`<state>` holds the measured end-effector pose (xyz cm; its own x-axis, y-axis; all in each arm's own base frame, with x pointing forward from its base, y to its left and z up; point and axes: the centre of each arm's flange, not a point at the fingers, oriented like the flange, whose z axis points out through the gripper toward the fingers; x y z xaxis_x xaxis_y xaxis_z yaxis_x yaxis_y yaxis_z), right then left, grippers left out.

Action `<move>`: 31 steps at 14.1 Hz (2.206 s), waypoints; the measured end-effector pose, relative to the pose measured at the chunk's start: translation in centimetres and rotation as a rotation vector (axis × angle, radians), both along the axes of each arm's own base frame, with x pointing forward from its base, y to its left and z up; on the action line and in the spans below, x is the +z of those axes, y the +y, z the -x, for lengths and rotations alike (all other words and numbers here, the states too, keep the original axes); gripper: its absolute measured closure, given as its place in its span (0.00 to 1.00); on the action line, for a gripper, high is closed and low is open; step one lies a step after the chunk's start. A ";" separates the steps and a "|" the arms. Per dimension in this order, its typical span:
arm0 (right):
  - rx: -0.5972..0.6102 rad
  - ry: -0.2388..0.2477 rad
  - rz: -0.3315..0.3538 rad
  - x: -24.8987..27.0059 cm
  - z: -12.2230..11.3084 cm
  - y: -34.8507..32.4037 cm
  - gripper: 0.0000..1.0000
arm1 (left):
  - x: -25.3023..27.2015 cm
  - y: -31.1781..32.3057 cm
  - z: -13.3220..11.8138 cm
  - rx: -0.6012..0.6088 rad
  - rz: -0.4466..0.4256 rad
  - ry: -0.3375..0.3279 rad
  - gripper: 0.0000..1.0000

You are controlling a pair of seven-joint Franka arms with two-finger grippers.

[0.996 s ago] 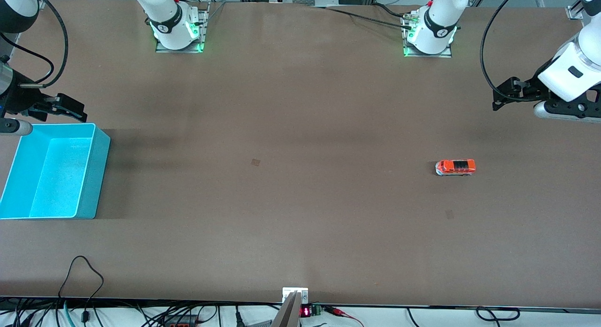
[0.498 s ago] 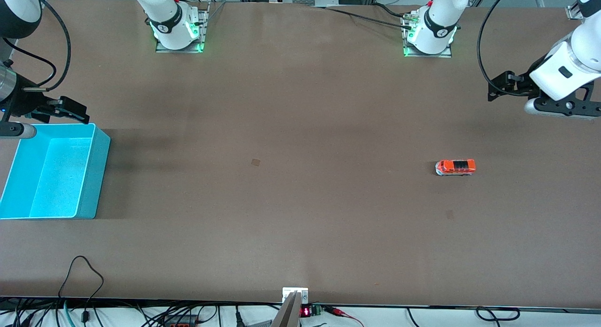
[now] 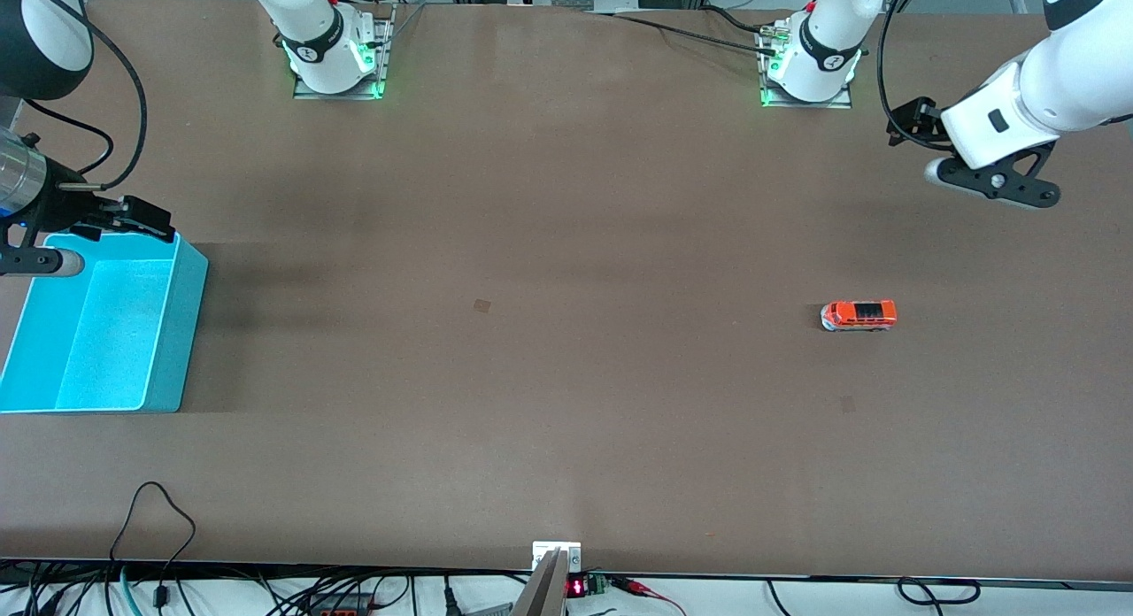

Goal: Wind up bus and store in blue box
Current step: 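Lower the left gripper onto the orange bus and close on it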

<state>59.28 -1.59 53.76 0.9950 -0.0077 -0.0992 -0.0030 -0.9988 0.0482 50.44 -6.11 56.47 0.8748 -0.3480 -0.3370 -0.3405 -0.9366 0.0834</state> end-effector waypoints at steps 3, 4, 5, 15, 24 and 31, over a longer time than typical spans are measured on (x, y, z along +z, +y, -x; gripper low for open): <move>0.001 0.015 0.003 -0.9 -0.3 0.0 0.00 | -0.4 0.6 -0.1 -0.161 0.063 0.025 0.00; 0.002 0.018 0.003 -1.1 -0.4 0.0 0.00 | -0.6 1.0 -0.2 -0.224 0.091 0.034 0.00; 0.002 0.019 0.003 -1.2 -0.4 0.0 0.00 | -1.0 1.6 -0.4 -0.291 0.122 0.045 0.00; 0.004 0.034 0.002 -2.1 -0.7 0.1 0.00 | -19.3 6.1 -9.3 -1.070 0.245 0.004 0.00; 0.012 0.035 0.004 -2.1 -0.7 0.5 0.00 | -30.5 7.6 -6.9 -1.176 0.184 -0.184 0.00; 0.033 0.037 0.036 -2.2 -0.8 1.0 0.00 | -35.3 7.2 -4.6 -1.223 0.174 -0.257 0.00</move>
<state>60.08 -0.60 51.55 0.9905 0.0205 -0.1359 0.0320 -0.9960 0.0833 55.01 1.05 21.22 -0.0167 -0.9971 -0.0740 -0.9995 0.0185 -0.0237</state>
